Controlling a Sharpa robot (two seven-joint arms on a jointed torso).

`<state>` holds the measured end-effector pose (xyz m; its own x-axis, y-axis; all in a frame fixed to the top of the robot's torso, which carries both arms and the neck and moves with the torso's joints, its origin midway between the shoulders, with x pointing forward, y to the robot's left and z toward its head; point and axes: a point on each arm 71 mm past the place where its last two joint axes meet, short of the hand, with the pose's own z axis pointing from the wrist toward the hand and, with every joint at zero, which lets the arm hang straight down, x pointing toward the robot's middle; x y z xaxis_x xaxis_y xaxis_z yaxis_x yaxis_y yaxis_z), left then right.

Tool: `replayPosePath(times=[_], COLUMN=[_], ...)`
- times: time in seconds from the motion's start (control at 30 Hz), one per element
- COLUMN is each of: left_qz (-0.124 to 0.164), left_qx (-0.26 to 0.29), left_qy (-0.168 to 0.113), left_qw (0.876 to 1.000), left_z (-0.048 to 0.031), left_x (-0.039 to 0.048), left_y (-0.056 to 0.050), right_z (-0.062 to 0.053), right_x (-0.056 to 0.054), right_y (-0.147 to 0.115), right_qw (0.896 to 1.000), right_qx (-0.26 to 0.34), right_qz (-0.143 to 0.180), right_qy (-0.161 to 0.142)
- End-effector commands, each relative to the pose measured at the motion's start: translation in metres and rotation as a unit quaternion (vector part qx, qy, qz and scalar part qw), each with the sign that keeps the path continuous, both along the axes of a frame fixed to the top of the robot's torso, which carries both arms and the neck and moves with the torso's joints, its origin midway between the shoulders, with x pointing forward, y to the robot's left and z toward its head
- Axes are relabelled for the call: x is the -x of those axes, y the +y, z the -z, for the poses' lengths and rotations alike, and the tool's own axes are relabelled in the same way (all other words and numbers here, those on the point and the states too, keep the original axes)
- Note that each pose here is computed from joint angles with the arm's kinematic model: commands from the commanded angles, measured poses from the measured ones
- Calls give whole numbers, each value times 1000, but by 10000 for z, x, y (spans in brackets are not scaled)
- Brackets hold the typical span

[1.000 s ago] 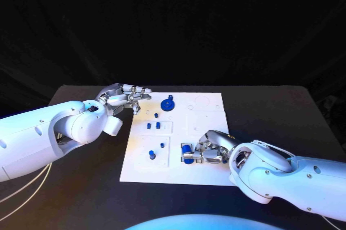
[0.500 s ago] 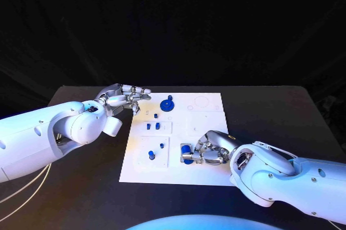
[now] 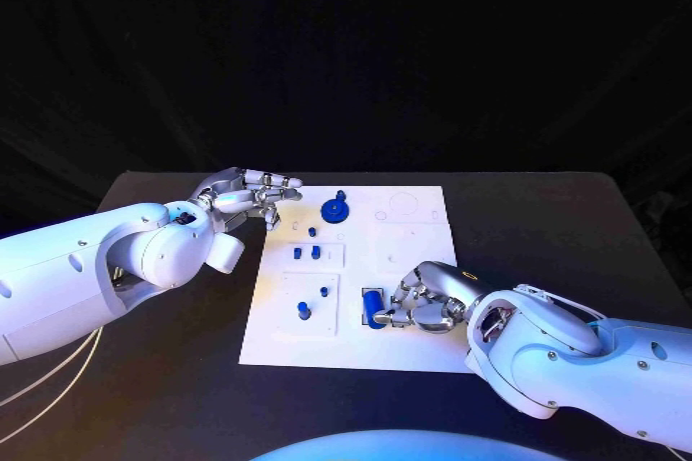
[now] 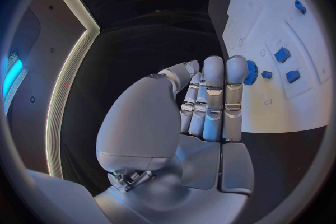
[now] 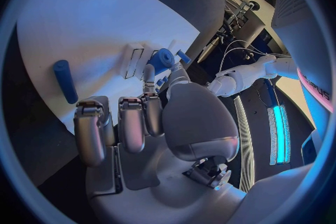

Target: Assemble the parts on the task board

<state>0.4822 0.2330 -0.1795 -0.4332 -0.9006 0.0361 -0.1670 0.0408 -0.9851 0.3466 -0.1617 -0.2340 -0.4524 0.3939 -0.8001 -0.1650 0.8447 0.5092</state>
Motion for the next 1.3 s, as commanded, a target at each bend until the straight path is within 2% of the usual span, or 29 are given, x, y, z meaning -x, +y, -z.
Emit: replayPosePath(times=[0.03, 0.63, 1.3], left_qz=[8, 9, 9], left_qx=[4, 3, 1], left_qy=[0, 1, 1], left_qw=[1000, 1000, 1000], left_z=[-6, -8, -5], left_x=[9, 16, 14], left_y=[-16, -16, -5], right_z=[0, 62, 57], right_x=[8, -95, -87], right_y=[19, 88, 76], right_qw=[1000, 1000, 1000], right_qx=[2, 11, 14], right_qz=[-12, -7, -17], right_qy=[-1, -6, -10])
